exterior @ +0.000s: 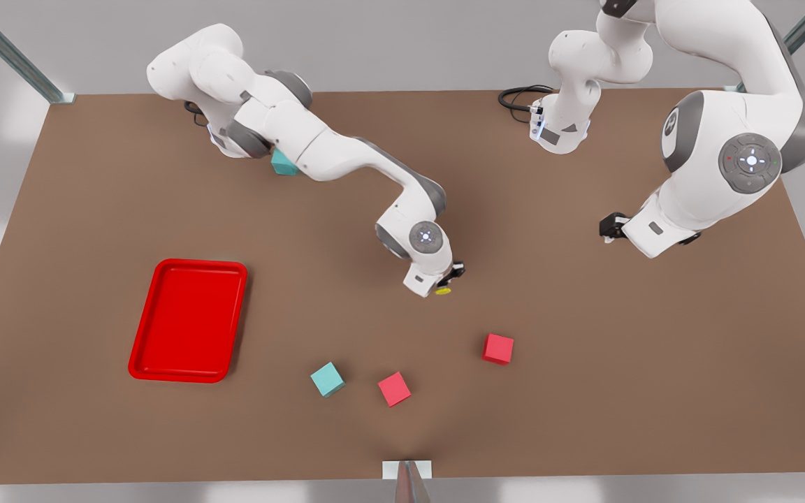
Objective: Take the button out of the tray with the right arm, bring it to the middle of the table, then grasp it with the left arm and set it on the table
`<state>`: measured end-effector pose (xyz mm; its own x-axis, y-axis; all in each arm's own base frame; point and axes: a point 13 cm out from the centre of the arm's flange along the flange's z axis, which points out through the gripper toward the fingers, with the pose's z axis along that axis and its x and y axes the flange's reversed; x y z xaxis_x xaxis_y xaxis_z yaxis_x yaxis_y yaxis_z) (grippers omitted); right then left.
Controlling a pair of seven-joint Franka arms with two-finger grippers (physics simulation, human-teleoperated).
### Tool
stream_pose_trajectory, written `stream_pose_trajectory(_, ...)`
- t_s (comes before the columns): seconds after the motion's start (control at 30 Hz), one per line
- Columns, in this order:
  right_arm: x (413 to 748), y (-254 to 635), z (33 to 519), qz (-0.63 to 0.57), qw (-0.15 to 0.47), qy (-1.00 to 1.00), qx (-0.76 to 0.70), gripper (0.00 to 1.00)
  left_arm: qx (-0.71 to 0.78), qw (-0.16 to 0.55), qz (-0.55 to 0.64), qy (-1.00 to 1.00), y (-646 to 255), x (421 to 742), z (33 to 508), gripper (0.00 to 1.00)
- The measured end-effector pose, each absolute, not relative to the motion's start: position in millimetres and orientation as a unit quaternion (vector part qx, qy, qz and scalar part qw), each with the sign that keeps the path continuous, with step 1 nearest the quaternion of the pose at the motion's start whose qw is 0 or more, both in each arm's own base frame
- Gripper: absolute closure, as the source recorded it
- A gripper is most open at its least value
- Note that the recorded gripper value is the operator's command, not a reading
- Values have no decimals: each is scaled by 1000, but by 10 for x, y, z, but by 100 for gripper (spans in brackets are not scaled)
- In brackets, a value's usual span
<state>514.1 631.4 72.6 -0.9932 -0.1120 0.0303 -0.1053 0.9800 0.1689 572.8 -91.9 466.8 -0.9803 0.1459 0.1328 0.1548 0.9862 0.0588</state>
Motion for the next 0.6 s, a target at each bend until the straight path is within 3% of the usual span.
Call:
stream_pose_trajectory(0.1,5047,6312,390,-70,29,-997,-12,23,-75,66,-35,-994,-919,5741,4637,0)
stream_pose_trajectory(0.13,5038,6311,345,-68,31,-997,-32,16,-75,66,-35,-994,-919,5743,4634,0)
stream_pose_trajectory(0.17,5036,6310,319,-67,31,-996,-52,0,-75,66,-35,-994,-919,5745,4633,0)
stream_pose_trajectory(0.2,5058,6301,324,-67,32,-995,-73,0,-75,66,-35,-994,-919,5746,4632,0)
stream_pose_trajectory(0.33,5267,6306,920,-96,42,-982,-158,0,-75,65,-35,-994,-917,5749,4632,0)
stream_pose_trajectory(0.43,5400,6319,1879,-123,32,-973,-194,0,-75,65,-35,-994,-917,5749,4633,0)
stream_pose_trajectory(0.5,5903,5718,2697,-131,19,-964,-232,0,-75,69,-36,-994,-925,5758,4587,0)
stream_pose_trajectory(0.6,7011,3522,3354,-99,7,-943,-318,0,-88,81,-38,-992,-1143,5750,4439,0)
